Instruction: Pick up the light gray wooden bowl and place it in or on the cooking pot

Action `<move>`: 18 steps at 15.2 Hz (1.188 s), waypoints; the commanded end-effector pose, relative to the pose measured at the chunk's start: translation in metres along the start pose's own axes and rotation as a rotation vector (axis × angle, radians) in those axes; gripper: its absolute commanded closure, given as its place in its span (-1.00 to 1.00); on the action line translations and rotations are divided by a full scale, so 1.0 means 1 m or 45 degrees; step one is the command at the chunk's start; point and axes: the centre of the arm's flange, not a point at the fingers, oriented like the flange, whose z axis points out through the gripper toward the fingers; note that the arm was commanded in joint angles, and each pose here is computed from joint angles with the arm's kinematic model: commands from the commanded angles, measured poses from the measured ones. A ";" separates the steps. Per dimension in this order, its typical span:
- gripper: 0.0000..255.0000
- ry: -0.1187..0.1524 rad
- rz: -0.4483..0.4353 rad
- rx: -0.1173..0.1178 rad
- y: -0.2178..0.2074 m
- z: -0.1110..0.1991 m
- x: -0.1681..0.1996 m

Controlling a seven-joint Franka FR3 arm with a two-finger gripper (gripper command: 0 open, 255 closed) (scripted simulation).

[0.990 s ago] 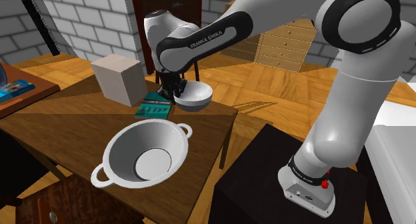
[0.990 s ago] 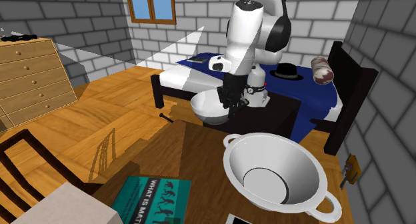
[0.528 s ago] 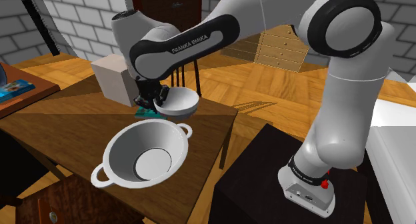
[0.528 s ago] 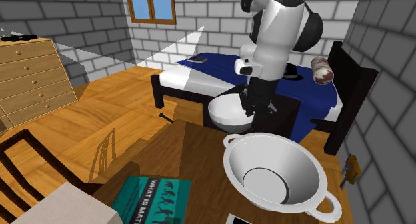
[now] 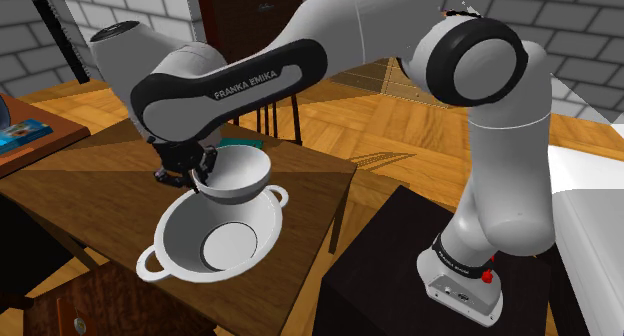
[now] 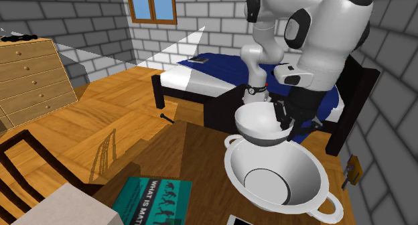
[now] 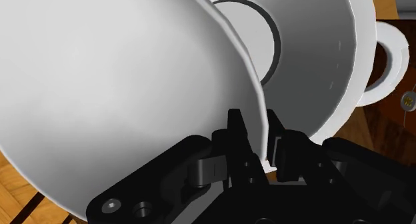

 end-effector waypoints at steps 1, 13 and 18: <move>1.00 0.000 0.002 0.000 -0.026 -0.004 -0.006; 1.00 0.000 0.002 0.000 -0.066 0.037 -0.014; 1.00 0.000 0.002 0.000 -0.069 0.063 -0.014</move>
